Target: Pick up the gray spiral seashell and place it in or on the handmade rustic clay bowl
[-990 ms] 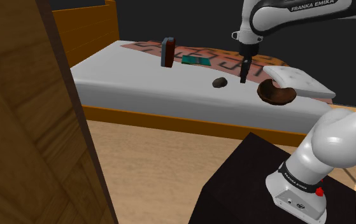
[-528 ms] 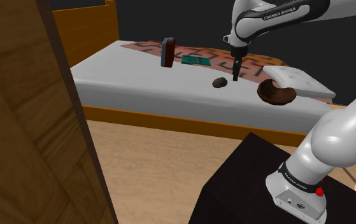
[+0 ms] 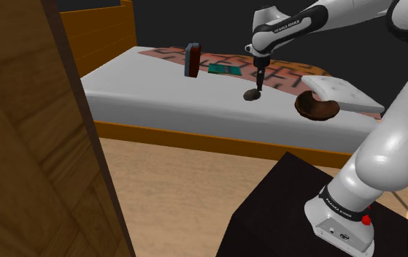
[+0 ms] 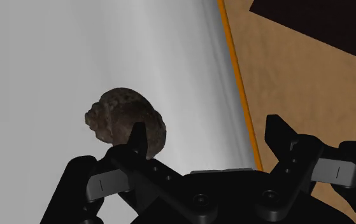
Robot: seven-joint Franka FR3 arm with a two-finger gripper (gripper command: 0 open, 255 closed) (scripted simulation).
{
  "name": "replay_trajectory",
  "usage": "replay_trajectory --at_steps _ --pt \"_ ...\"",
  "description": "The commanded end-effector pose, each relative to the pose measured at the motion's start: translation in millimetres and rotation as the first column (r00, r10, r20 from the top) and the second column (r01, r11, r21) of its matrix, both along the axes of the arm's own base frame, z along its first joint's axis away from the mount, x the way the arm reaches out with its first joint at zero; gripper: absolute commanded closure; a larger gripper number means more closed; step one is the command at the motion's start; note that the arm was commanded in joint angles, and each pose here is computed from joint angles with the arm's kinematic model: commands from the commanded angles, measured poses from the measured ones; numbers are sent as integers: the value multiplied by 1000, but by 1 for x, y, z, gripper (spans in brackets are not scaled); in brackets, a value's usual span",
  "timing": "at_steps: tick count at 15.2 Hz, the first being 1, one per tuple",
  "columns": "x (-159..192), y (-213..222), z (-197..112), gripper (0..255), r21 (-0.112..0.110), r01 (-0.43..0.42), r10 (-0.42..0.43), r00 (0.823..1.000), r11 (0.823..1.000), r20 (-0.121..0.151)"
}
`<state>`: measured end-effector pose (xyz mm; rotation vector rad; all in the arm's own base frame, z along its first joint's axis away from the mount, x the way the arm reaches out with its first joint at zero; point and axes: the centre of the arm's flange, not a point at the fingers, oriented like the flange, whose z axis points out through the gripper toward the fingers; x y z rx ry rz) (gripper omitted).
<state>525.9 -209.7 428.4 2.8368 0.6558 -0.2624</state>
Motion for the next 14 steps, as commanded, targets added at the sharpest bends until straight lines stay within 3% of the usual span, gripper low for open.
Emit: replay_trajectory --at_steps 1,8,14 --pt "19 -14 -8 0 -9 -21 21 1000 1000 -2" --pt "85 -57 -36 0 -34 -88 87 996 996 -11" --pt "82 -66 -67 0 -34 -88 87 996 996 -11"
